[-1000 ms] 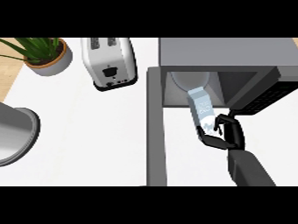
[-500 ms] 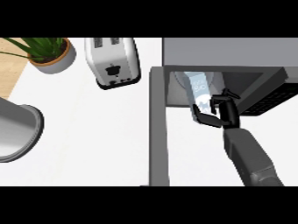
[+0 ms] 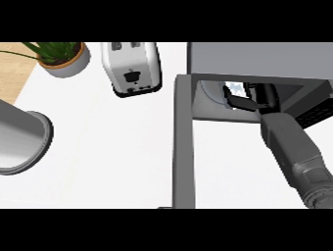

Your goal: Pick up the milk, place it into the microwave and close the microwave

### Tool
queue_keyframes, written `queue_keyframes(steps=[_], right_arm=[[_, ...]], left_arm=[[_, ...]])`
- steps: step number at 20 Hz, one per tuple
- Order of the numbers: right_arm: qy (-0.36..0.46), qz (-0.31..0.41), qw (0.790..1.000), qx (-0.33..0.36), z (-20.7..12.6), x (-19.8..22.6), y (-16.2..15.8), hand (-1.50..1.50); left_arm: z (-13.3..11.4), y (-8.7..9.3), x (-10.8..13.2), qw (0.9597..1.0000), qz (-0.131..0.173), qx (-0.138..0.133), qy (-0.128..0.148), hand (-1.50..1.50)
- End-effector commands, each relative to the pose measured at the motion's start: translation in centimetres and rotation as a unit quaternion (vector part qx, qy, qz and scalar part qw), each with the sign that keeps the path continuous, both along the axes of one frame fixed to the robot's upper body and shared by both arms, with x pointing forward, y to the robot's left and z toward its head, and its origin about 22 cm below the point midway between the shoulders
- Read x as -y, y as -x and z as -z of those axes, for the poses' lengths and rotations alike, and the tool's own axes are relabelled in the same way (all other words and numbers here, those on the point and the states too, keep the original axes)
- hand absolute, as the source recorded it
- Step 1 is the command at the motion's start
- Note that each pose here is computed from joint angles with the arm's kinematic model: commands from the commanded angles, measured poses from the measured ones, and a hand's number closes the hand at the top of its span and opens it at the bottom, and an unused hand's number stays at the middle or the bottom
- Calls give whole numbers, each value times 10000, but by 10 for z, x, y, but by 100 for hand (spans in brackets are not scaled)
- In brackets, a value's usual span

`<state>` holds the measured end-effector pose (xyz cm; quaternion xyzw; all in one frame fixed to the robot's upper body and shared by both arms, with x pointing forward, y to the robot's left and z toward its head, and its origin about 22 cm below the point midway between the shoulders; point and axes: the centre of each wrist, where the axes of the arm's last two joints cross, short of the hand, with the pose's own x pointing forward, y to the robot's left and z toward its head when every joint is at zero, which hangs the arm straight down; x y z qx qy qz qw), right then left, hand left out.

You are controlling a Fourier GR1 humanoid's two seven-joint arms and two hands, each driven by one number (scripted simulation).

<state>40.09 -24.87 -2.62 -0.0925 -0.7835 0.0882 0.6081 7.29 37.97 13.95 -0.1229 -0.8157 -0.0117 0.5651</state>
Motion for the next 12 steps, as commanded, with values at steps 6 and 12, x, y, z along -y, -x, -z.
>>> queue_keyframes(steps=[6,12], right_arm=[[1099,827,9901,275,-45,17,-25,150],[1189,1184,9853,316,-61,29,-31,150]], left_arm=[[2,-20,-8,9997,149,206,40,-150],[1,-26,-5,9997,222,75,-13,-150]])
